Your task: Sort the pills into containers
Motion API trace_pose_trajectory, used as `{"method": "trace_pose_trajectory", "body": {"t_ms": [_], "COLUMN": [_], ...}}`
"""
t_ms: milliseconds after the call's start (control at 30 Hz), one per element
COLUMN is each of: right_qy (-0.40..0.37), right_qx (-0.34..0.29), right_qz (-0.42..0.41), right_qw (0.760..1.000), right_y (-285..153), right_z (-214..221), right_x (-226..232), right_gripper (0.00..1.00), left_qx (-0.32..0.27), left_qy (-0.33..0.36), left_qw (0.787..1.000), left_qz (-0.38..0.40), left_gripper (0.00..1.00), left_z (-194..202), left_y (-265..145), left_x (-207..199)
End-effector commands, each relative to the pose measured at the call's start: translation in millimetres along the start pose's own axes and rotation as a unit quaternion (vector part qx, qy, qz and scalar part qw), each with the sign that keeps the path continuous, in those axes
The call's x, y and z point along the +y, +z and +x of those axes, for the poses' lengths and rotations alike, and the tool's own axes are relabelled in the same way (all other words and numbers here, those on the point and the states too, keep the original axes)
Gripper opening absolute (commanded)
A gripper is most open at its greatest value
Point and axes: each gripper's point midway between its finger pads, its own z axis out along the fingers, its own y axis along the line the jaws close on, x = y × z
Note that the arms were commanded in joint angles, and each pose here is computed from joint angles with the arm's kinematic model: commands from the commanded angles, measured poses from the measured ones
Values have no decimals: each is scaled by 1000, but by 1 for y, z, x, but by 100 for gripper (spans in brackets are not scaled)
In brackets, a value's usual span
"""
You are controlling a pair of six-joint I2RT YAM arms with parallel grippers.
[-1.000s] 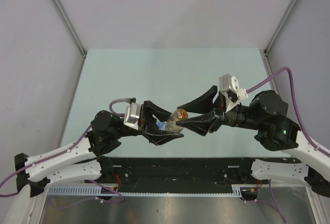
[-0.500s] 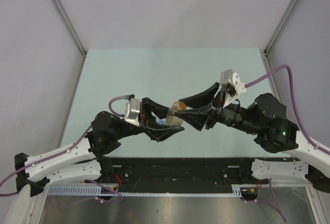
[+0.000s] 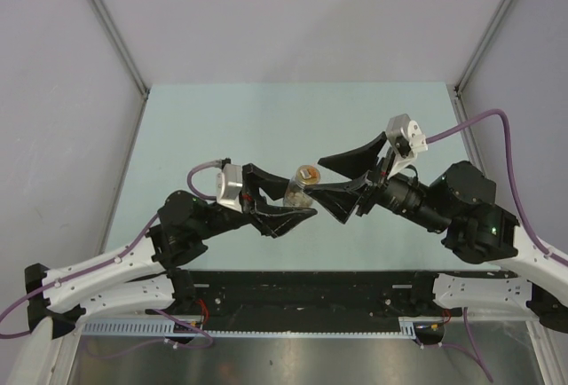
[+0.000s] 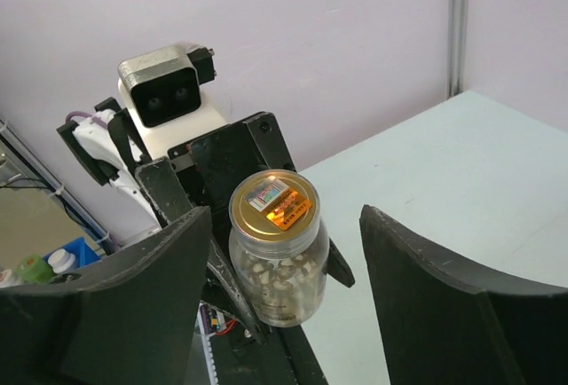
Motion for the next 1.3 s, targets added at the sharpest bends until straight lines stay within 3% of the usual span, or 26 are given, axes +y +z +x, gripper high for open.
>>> {"method": "trace_pose_trajectory", "body": {"t_ms": [0, 167, 533, 833, 933, 967, 1000, 1067, 1100, 1133, 1167, 1267], "right_qy": [-6, 9, 41, 39, 39, 39, 38, 37, 36, 34, 32, 19], "right_qx": [-19, 13, 93, 112, 112, 113, 113, 110, 111, 109, 109, 109], "right_qz": [-8, 19, 40, 47, 46, 45, 48, 54, 58, 62, 74, 105], "right_qw": [1000, 1000, 994, 992, 992, 992, 992, 992, 992, 991, 991, 988], "right_y": [-6, -1, 12, 10, 7, 5, 5, 3, 3, 3, 3, 2], "right_z": [-13, 5, 42, 50, 49, 49, 49, 48, 48, 48, 48, 50], "right_x": [3, -7, -10, -13, -12, -12, -13, -15, -17, -19, -23, -36], "right_gripper": [76, 82, 80, 51, 21, 5, 0, 0, 0, 0, 0, 0], "left_qx": [-27, -20, 16, 22, 24, 25, 25, 28, 32, 33, 36, 40], "left_qy": [22, 26, 29, 34, 36, 33, 32, 25, 23, 19, 17, 11], "left_qw": [999, 999, 999, 999, 999, 999, 998, 998, 998, 998, 998, 996], "left_qz": [5, 10, 0, -19, -31, -32, -38, -41, -44, -49, -54, -74], "left_gripper": [0, 1, 0, 0, 2, 4, 12, 28, 47, 55, 97, 100], "left_z": [-19, -17, -2, -1, 2, 2, 3, 6, 10, 11, 14, 20], "left_y": [-1, 0, 3, 1, 1, 0, 0, -1, -2, -3, -4, -11], "left_x": [-3, -4, 2, 8, 13, 14, 16, 17, 18, 19, 21, 27]}}
